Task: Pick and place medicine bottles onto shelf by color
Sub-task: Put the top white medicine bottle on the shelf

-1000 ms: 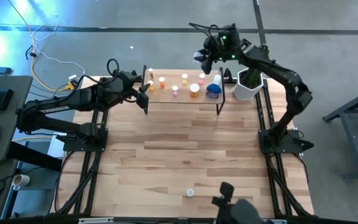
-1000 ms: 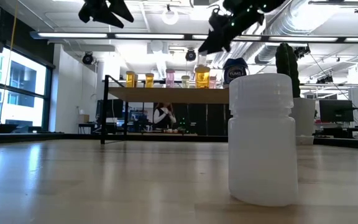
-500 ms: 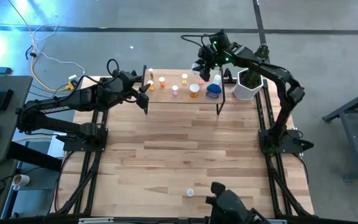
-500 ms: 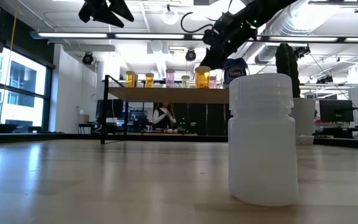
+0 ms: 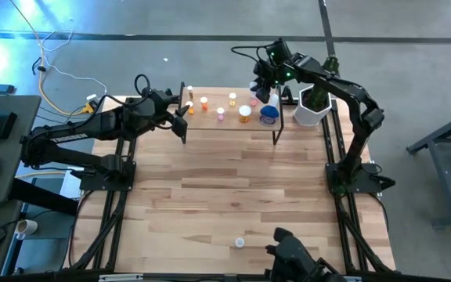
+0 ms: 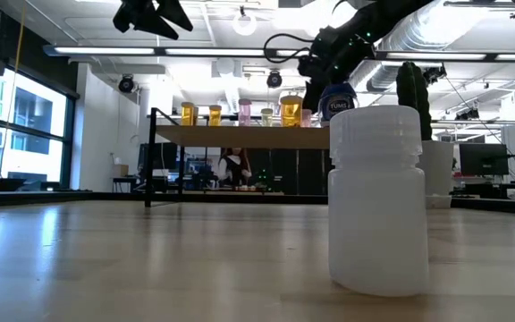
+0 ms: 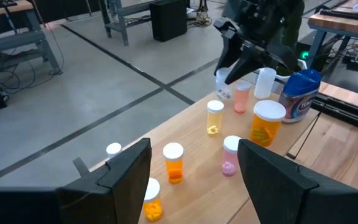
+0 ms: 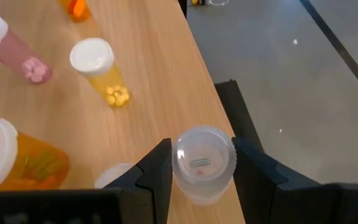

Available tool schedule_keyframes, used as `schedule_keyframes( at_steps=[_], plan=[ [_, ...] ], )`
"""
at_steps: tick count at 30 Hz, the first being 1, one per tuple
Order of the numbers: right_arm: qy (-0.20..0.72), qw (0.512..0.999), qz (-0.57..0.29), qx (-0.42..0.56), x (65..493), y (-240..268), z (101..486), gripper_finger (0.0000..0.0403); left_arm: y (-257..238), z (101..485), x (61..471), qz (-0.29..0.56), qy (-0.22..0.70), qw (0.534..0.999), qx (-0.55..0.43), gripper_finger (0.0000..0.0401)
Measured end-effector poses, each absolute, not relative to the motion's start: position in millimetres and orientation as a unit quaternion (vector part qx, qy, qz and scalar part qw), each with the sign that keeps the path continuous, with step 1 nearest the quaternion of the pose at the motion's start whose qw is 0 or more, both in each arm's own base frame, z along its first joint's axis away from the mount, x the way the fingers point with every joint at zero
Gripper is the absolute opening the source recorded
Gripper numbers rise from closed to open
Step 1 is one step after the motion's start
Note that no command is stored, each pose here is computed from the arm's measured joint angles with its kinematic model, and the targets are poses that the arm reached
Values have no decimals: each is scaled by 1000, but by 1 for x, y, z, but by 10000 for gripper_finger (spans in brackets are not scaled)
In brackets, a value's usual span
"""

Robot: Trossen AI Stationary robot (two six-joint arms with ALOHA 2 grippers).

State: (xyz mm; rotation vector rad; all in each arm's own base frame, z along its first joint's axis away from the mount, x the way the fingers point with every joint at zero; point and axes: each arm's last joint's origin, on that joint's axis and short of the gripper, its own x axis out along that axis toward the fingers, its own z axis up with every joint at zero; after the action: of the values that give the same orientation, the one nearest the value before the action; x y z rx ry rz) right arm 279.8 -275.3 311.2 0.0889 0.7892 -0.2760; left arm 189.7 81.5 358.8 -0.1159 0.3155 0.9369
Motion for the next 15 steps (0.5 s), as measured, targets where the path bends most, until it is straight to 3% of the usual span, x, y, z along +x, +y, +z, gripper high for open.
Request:
schedule_keyframes(
  at_steps=[15],
  plan=[
    [416, 896, -147, 52, 275, -274, 308, 138, 81, 359, 190, 449, 151, 879, -56, 227]
  ],
)
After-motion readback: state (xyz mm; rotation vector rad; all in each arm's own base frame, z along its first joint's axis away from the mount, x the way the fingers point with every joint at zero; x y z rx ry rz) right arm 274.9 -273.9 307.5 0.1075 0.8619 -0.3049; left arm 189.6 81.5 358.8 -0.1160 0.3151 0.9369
